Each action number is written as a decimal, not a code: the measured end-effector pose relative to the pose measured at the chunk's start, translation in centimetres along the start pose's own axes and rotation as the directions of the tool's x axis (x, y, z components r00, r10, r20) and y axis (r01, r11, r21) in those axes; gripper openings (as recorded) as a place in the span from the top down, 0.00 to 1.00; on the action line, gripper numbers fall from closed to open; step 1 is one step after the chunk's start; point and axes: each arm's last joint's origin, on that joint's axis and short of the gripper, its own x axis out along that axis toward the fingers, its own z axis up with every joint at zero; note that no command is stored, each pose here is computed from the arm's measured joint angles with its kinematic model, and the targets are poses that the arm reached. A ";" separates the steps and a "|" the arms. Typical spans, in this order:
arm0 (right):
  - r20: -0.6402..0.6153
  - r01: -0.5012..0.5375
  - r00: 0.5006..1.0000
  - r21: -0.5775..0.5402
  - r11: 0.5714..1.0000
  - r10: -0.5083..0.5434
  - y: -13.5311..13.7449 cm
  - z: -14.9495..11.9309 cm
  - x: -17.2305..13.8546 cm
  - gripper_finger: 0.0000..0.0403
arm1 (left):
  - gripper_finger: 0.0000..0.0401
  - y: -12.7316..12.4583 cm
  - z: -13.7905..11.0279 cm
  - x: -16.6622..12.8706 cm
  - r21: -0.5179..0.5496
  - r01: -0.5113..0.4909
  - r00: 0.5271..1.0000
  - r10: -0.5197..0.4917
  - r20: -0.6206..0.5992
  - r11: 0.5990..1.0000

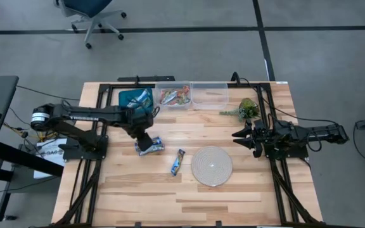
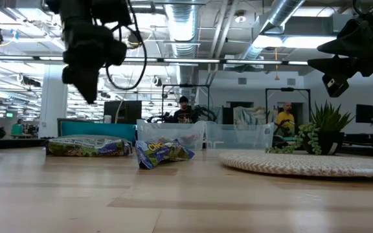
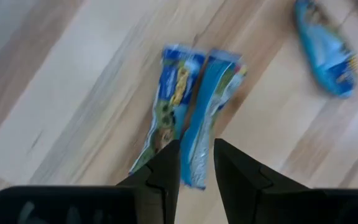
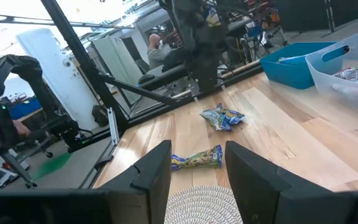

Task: Pick and place Granola Bars by type
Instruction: Put the blue granola bar into the right transparent bin

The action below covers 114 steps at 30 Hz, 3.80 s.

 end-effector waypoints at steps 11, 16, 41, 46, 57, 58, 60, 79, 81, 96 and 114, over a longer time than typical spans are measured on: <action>0.000 0.000 1.000 0.000 1.000 0.000 0.0 0.0 0.0 0.64 | 0.60 0.8 -1.6 2.5 0.062 -0.014 0.999 0.016 -0.033 0.998; 0.000 0.000 1.000 0.000 1.000 0.000 0.0 0.0 0.0 0.65 | 0.52 1.1 -1.7 3.5 0.113 -0.032 0.999 0.029 0.026 0.993; 0.000 0.000 1.000 0.000 1.000 0.000 0.0 0.0 0.0 0.64 | 0.50 0.8 -1.2 9.0 0.211 -0.108 0.990 0.124 -0.064 0.972; 0.000 0.000 1.000 0.000 1.000 0.000 0.0 0.0 0.0 0.65 | 0.60 0.7 -1.3 9.0 0.215 -0.118 0.989 0.134 -0.061 0.969; 0.000 0.000 1.000 0.000 1.000 0.000 0.0 0.0 0.0 0.65 | 0.83 0.5 -1.1 9.1 0.178 -0.093 0.993 0.104 -0.054 0.980; 0.000 0.000 1.000 0.000 1.000 0.000 0.0 0.0 0.0 0.65 | 0.83 0.5 -1.1 9.1 0.177 -0.082 0.994 0.093 -0.053 0.981; 0.000 -0.001 1.000 0.000 1.000 0.001 0.0 0.0 0.0 0.65 | 0.83 0.3 -1.0 9.1 0.170 -0.060 0.996 0.069 -0.049 0.984; 0.000 0.000 1.000 0.000 1.000 0.000 0.0 0.0 0.0 0.65 | 0.70 -0.2 -0.1 8.7 0.160 -0.028 0.999 0.031 -0.017 0.987; 0.000 0.000 1.000 0.000 1.000 0.000 0.0 0.0 0.0 0.65 | 0.71 -0.2 -0.1 8.7 0.160 -0.032 0.999 0.035 -0.015 0.987; 0.000 0.000 1.000 0.000 1.000 0.000 0.0 0.0 0.0 0.65 | 0.81 0.2 -0.5 9.1 0.161 -0.063 0.998 0.065 -0.003 0.985; 0.000 0.000 1.000 0.000 1.000 0.000 0.0 0.0 0.0 0.64 | 0.87 -0.4 1.8 7.9 0.139 -0.029 0.996 0.017 0.092 0.990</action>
